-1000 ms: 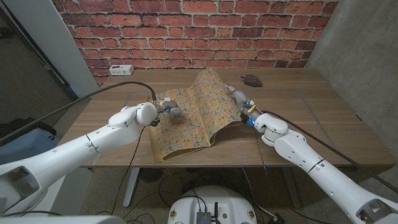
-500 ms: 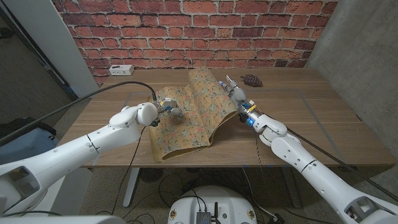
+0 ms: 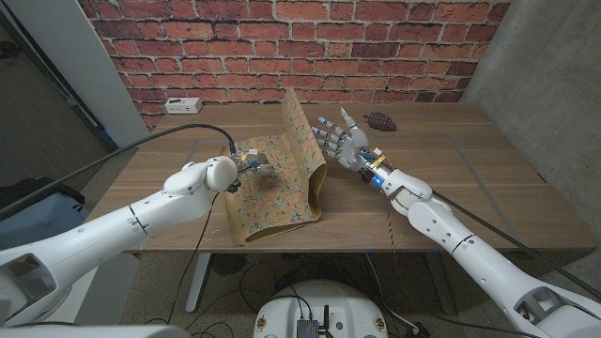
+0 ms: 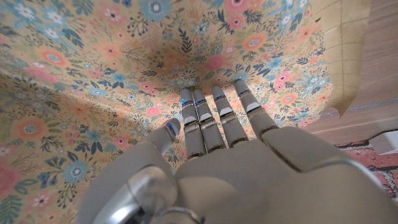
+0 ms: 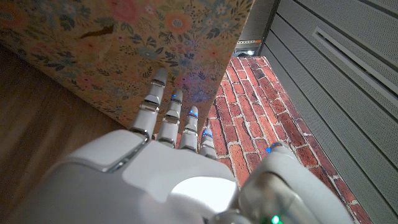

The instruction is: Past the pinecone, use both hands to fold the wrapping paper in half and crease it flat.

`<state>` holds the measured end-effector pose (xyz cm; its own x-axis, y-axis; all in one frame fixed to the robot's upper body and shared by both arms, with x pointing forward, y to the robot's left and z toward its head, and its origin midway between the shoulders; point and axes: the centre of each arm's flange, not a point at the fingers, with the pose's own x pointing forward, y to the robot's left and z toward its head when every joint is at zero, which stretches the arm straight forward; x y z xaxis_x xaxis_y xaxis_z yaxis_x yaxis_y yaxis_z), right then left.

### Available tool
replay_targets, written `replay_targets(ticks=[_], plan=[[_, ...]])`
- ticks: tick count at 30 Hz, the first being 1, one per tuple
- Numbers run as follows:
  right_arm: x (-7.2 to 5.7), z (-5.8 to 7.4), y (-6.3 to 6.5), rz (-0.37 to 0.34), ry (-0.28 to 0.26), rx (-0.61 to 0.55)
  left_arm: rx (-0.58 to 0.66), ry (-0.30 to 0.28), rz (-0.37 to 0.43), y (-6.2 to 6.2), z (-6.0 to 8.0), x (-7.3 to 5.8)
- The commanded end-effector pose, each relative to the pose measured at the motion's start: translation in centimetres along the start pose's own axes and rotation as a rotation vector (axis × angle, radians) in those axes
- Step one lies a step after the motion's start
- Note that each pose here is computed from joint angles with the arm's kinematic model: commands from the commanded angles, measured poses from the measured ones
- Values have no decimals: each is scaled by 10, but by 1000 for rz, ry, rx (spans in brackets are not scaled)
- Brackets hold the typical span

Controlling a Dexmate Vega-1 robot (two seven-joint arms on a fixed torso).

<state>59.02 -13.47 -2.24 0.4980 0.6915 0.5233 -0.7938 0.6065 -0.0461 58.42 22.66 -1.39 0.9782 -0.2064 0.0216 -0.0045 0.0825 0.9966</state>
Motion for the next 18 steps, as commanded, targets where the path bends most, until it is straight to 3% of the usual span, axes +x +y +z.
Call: replay_targets(ticks=[1, 18], plan=[[5, 2, 6, 52, -2, -50, -3, 5, 13, -1, -1, -4], [7, 11, 15, 85, 215, -351, 21, -6, 90, 8, 4, -18]])
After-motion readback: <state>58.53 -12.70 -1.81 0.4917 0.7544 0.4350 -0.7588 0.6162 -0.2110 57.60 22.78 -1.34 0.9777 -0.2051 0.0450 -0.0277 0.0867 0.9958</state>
